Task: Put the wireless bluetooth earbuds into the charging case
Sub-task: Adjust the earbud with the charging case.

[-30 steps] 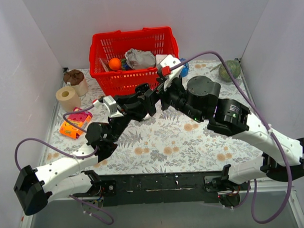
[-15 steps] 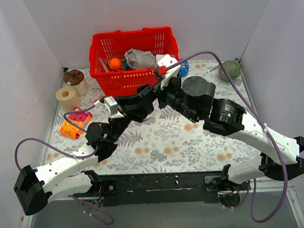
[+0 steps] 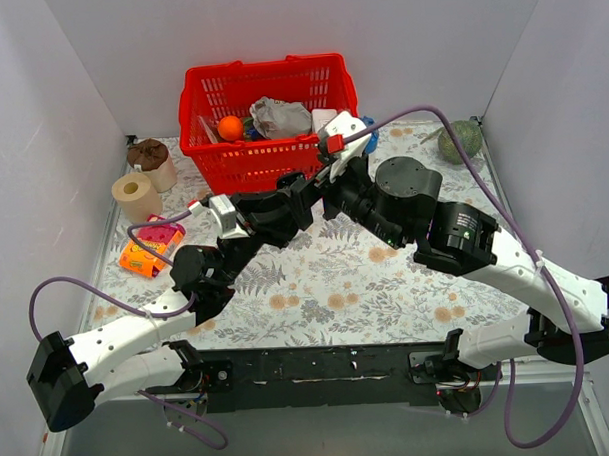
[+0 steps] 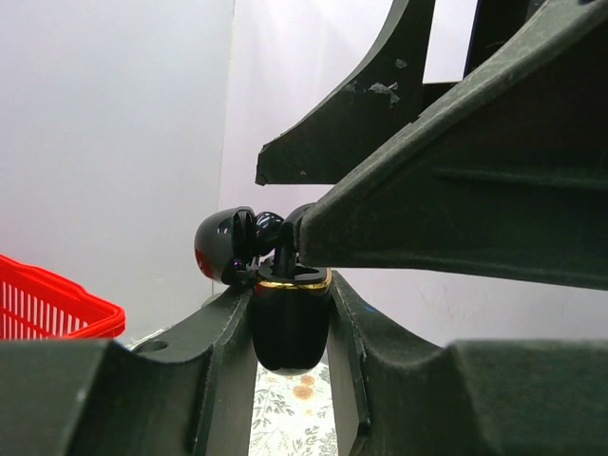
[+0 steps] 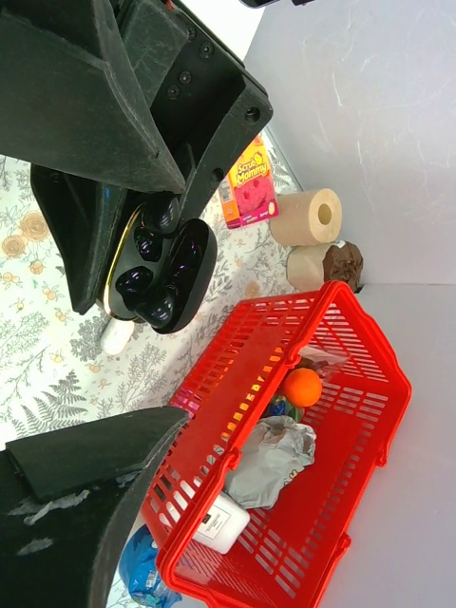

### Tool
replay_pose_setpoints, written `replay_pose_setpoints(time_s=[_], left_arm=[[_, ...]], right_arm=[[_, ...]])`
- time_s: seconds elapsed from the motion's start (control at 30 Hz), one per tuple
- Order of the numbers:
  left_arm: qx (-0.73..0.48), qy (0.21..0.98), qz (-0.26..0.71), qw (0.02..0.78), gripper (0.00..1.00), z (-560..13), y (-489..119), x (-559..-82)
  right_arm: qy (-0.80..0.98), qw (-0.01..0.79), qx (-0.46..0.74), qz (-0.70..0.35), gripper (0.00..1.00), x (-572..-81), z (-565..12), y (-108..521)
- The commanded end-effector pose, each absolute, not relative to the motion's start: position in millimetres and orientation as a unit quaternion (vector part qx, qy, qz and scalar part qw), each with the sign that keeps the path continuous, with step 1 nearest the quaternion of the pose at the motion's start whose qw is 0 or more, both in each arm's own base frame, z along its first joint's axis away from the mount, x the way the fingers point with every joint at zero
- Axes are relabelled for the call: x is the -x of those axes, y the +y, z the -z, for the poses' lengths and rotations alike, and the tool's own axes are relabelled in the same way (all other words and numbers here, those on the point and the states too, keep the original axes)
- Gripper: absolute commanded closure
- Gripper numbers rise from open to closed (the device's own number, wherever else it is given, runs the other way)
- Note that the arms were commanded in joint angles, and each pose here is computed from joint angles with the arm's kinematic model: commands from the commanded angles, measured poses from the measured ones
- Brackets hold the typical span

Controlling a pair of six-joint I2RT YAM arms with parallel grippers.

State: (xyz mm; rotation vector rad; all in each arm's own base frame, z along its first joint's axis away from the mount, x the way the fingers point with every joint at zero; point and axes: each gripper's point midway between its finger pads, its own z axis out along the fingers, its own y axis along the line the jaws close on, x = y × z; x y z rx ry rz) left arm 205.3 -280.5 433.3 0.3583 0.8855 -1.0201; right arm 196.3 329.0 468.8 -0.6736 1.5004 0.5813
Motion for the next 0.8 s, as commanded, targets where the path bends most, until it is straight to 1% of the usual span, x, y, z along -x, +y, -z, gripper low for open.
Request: replay_pose_setpoints(time_s=[0.0, 0.5, 0.77], left_arm=[[-0.154, 0.361, 0.483, 0.783, 1.0, -462, -263, -188], [-0.151, 0.362, 0.482, 0.784, 1.0, -462, -263, -189], [-0.148, 0.365, 0.479, 0.784, 1.0, -460, -262, -191]], right_arm=[[0.653, 0.672, 0.253, -0.241, 0.02, -205, -488, 303], [0.649, 0.67, 0.262, -0.248, 0.02, -201, -487, 299], [0.624, 0.668, 0.283, -0.29, 0.02, -186, -500, 306]])
